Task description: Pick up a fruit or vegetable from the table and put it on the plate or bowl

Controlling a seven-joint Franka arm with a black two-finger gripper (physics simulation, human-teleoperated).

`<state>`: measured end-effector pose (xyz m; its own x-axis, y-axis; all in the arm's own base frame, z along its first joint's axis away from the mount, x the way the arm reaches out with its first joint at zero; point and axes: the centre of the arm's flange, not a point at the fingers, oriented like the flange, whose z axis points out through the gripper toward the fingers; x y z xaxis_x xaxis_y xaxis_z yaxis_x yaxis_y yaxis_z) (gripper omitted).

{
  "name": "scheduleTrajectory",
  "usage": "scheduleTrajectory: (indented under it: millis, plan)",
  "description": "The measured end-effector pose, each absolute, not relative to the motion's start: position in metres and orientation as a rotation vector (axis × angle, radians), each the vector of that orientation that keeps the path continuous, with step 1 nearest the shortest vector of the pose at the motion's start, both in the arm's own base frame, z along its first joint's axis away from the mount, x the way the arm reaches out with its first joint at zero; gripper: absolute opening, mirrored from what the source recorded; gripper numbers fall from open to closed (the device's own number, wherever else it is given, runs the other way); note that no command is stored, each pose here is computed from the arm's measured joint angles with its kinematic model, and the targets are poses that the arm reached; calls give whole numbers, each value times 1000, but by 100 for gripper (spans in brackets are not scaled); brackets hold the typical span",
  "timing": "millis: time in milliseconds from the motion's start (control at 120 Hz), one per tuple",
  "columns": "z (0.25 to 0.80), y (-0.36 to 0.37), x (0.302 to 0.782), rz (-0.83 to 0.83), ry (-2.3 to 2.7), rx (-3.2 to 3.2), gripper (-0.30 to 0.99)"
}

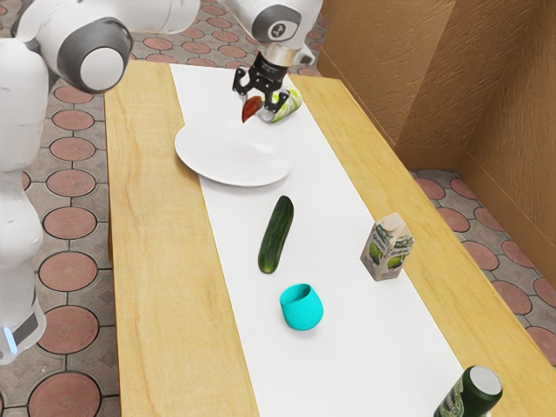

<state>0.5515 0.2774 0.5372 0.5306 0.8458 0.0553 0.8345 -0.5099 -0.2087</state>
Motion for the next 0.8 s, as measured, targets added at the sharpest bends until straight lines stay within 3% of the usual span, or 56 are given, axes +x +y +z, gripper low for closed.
scheduleTrajectory:
  millis: [283, 417, 550, 625, 700, 800]
  plan:
    - [517, 296, 554, 99, -1127, -2724, 16]
    - [515, 295, 557, 97, -1009, -2780, 46]
    - [523, 276, 565, 78, -869, -2829, 61]
    - [554, 199, 583, 11, -643, -2873, 64]
    - [609, 63, 590, -84, -296, -2907, 66]
    - [667, -144, 543, -194, 210, -2916, 68]
